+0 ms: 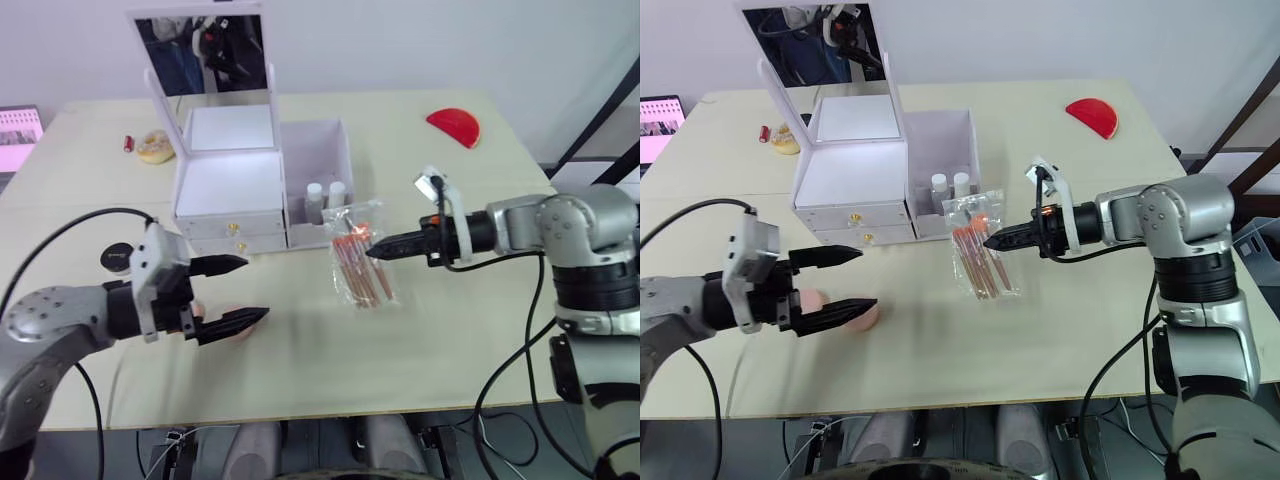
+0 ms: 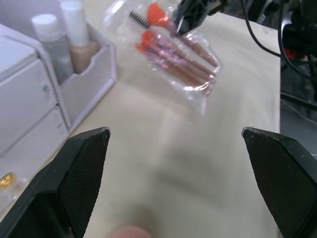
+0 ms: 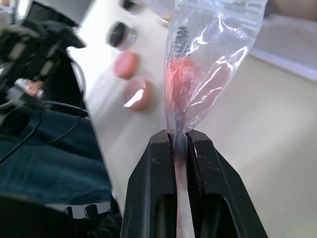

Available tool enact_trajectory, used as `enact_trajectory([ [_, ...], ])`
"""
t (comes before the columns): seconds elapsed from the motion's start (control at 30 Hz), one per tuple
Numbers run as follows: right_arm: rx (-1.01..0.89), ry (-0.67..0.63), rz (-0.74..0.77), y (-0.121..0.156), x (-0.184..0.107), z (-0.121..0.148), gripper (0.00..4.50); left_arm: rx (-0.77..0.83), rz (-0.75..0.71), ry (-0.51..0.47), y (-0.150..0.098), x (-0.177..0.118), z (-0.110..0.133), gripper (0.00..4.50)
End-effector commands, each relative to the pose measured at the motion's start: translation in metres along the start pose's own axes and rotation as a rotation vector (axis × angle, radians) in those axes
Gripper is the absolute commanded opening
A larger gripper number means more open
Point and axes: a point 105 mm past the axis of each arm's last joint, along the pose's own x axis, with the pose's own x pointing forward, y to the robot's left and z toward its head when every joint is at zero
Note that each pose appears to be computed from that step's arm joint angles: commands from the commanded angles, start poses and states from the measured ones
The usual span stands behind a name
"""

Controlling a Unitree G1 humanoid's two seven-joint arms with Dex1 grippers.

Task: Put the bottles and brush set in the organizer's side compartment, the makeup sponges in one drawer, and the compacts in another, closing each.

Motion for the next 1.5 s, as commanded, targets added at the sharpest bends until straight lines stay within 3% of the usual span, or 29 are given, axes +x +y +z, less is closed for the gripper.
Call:
enact_trajectory([
  [0.03, -0.239, -0.156, 0.021, 0.027, -0.014, 0.038, 0.00, 0.052, 0.090, -0.047, 0.001, -0.010, 0.019, 4.49],
  [0.2, -0.387, -0.378, -0.048, 0.029, -0.012, 0.090, 0.00, 0.024, 0.240, -0.105, 0.015, -0.013, 0.027, 4.49],
  [0.4, -0.431, -0.547, -0.091, 0.018, -0.006, 0.137, 0.00, 0.006, 0.302, -0.159, 0.024, -0.008, 0.038, 4.49],
  [0.63, -0.532, -0.589, -0.103, 0.003, 0.016, 0.172, 0.00, 0.031, 0.339, -0.234, 0.025, -0.003, 0.055, 4.49],
  [0.83, -0.610, -0.532, -0.150, -0.023, 0.039, 0.167, 0.00, 0.029, 0.387, -0.317, 0.024, -0.004, 0.065, 4.49],
  [1.27, -0.711, -0.390, -0.193, -0.052, 0.076, 0.144, 0.00, -0.010, 0.402, -0.382, 0.015, -0.008, 0.072, 4.49],
  [1.5, -0.660, -0.320, -0.246, -0.066, 0.084, 0.135, 0.00, -0.011, 0.403, -0.378, 0.015, -0.009, 0.073, 4.49],
])
